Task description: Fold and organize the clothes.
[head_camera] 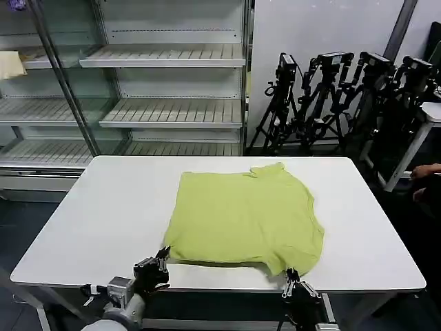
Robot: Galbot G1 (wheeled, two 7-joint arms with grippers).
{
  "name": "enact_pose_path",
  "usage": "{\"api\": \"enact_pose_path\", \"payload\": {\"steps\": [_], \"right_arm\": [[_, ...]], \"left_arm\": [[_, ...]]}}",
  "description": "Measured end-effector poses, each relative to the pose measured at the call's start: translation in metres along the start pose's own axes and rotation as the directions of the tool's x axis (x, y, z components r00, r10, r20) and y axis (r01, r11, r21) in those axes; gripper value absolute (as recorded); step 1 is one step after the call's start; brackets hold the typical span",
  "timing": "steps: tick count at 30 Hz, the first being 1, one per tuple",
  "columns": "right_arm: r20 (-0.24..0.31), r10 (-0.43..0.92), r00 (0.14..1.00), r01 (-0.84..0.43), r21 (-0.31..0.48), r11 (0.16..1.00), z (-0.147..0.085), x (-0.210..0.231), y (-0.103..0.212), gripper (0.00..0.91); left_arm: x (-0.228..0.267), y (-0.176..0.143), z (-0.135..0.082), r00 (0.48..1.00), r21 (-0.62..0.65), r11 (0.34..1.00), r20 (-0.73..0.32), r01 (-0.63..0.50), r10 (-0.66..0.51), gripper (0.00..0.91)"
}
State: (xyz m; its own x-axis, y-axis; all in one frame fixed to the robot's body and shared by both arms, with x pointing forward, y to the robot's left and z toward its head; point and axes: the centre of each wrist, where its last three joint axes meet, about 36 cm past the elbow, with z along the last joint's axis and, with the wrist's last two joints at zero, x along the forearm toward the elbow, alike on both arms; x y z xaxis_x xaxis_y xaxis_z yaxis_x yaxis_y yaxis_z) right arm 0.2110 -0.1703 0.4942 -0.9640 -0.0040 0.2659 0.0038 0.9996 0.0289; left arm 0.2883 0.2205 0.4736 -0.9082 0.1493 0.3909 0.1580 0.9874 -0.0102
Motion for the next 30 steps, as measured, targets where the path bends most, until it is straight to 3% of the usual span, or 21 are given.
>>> {"api": "enact_pose_path", "payload": {"steps": [14,30], "right_arm": [[0.054,-0.018,0.998,0.016,0.045,0.999,-0.008,-0.018,-0.018,0.000],[0.075,-0.061,0.995,0.051,0.133,0.990,-0.003,-0.090,-0.037,0.000]], "left_arm": [[0.021,-0.001,-0.012,0.997,0.001,1.000,0.080,0.014,-0.014,0.020],[-0.026,0.007,-0.013,0.989,-0.036,0.999,0.149,-0.002,0.007,0.020]]}}
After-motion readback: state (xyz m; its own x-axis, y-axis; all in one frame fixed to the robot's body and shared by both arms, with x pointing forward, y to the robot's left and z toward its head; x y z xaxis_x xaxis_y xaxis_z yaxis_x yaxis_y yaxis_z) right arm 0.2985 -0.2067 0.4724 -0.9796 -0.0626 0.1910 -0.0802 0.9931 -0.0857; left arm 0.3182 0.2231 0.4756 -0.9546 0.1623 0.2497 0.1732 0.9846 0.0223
